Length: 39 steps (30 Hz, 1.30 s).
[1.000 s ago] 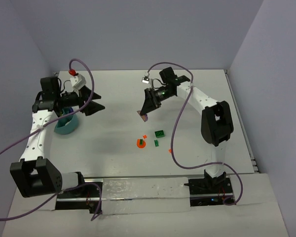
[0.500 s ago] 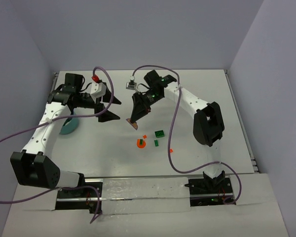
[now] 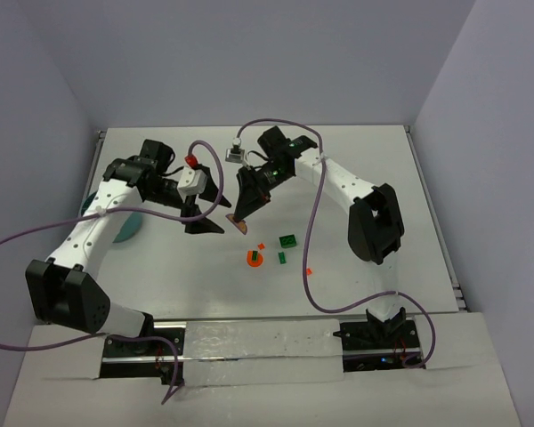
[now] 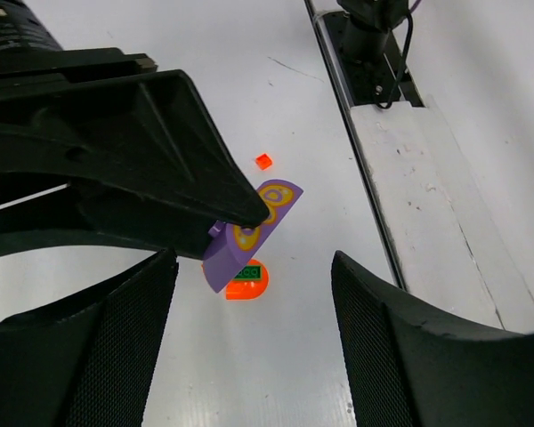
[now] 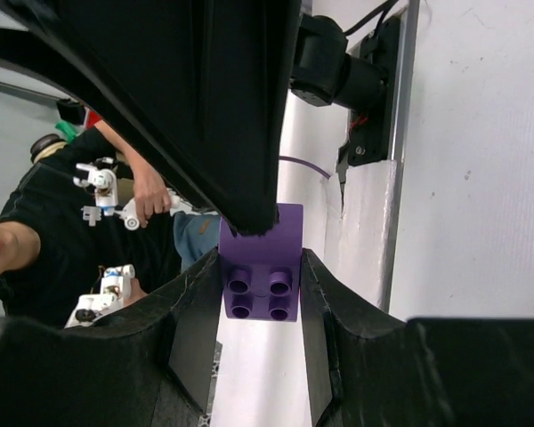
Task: Sort the legos into containers by color
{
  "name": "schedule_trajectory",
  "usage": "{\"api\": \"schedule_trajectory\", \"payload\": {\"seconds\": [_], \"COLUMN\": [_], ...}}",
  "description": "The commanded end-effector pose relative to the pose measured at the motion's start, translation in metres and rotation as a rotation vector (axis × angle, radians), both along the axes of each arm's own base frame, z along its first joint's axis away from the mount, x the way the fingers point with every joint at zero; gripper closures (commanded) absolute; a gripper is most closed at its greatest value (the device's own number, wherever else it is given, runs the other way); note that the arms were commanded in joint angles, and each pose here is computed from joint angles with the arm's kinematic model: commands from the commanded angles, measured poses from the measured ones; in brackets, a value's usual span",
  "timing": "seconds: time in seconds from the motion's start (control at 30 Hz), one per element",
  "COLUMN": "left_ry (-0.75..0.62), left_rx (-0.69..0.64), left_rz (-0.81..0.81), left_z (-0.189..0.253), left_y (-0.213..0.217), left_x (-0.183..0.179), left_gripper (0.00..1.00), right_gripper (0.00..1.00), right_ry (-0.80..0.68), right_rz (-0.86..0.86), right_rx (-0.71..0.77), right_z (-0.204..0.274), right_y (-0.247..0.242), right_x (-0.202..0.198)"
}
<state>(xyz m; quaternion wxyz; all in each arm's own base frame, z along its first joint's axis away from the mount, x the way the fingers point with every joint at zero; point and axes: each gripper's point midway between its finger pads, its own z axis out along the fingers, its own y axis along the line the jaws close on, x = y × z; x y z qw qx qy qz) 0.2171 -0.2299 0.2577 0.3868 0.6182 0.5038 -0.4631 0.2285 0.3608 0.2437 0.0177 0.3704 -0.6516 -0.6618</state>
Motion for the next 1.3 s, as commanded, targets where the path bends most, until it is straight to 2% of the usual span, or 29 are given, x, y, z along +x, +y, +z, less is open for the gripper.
{"api": "schedule_trajectory", "payload": {"seconds": [0.0, 0.1, 0.23, 0.43, 0.67, 0.77, 0.87, 0.93, 0.97, 1.13, 1.27], "left_ry": [-0.066, -0.072, -0.068, -0.071, -0.045, -0.048, -0.030, -0.023, -0.027, -0.049, -0.064], "left_rx": [-0.020, -0.019, -0.011, -0.002, 0.034, 0.061, 0.066, 0.071, 0.077, 0.129, 0.211], "left_rz": [-0.053, -0.060, -0.073, -0.075, -0.026, 0.000, 0.031, 0.060, 0.071, 0.167, 0.301], "left_z": [0.010, 0.011, 0.005, 0.004, 0.002, -0.002, -0.002, -0.001, -0.001, -0.005, -0.011], "left_y": [-0.007, -0.009, -0.011, -0.015, -0.013, -0.008, -0.001, 0.007, 0.011, 0.039, 0.079], "left_x": [-0.003, -0.004, -0.007, -0.006, 0.000, -0.002, -0.003, -0.001, -0.001, 0.010, 0.031], "left_gripper": [0.25, 0.29, 0.38, 0.63, 0.98, 1.00, 1.00, 1.00, 1.00, 1.00, 1.00], "right_gripper": [0.98, 0.99, 1.00, 1.00, 1.00, 1.00, 0.79, 0.42, 0.33, 0.12, 0.11], "right_ry": [0.044, 0.047, 0.052, 0.050, 0.047, 0.047, 0.071, 0.104, 0.108, 0.097, 0.080], "right_rz": [0.065, 0.066, 0.069, 0.076, 0.079, 0.079, 0.078, 0.074, 0.072, 0.055, 0.000], "right_rx": [0.147, 0.145, 0.142, 0.143, 0.147, 0.147, 0.128, 0.107, 0.104, 0.111, 0.099], "right_z": [0.042, 0.042, 0.042, 0.046, 0.050, 0.052, 0.051, 0.047, 0.045, 0.047, 0.043], "right_y": [-0.003, -0.003, -0.002, -0.001, -0.002, -0.003, -0.002, -0.002, -0.002, -0.007, -0.016], "right_x": [-0.014, -0.014, -0.014, -0.018, -0.020, -0.021, -0.019, -0.018, -0.018, -0.014, 0.003]}}
